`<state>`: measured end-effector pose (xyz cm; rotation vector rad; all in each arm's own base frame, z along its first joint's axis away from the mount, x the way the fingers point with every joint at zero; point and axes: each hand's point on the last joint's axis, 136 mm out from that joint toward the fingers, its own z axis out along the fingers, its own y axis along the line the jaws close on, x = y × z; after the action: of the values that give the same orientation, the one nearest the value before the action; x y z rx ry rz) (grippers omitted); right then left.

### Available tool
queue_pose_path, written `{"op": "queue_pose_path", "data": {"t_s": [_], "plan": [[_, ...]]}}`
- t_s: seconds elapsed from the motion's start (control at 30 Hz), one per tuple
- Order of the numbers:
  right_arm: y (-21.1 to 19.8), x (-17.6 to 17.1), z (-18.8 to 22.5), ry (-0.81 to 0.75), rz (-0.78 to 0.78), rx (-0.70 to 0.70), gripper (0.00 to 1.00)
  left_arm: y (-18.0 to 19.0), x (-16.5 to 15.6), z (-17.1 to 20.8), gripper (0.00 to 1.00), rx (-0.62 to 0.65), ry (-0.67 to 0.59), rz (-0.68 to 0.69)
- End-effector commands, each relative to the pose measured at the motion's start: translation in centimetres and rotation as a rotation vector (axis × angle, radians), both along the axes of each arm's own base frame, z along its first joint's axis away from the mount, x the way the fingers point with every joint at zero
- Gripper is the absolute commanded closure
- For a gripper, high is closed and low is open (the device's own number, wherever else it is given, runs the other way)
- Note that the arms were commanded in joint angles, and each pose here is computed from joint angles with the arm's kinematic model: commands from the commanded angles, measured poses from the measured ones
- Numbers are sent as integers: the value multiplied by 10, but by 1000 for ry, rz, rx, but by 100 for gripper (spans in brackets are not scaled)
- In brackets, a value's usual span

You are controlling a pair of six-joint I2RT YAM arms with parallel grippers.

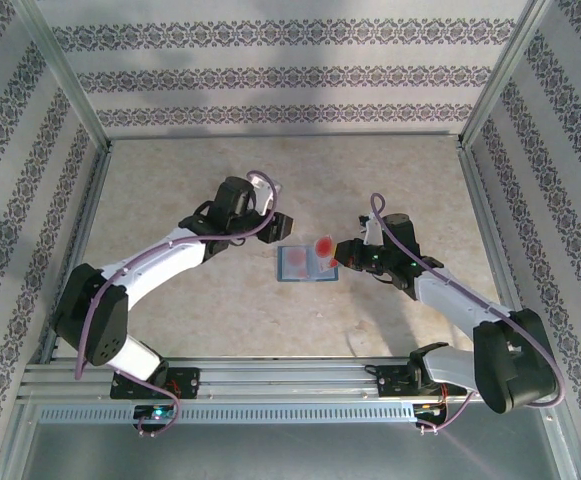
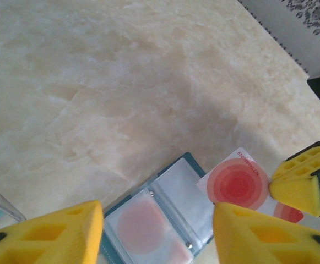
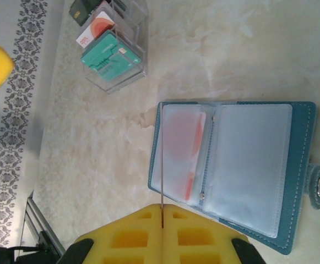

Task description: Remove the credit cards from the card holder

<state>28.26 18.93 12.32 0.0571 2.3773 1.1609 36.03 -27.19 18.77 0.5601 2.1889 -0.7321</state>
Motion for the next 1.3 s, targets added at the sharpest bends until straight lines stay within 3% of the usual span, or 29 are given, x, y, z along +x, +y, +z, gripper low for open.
{"op": "queue_pose_path", "data": {"t_s": [0.0,0.2,0.5,0.63,1.07,1.27], "plan": [[12,-5,26,-90,93,4,100,-9,-15,14,38,38,-22,-201],[31,-19,53,-183,230,35,100,-19,-51,1,34,125,21,-526],[55,-33,68,-227,388,15,100,-30,-73,20,37,102,0,-790],[63,-37,72,-241,432,11,100,-31,-74,16,37,113,28,-835],[68,-43,86,-290,479,29,100,-35,-84,8,52,65,124,-888],[68,-43,89,-311,470,33,100,-36,-88,6,79,53,136,-896]]}}
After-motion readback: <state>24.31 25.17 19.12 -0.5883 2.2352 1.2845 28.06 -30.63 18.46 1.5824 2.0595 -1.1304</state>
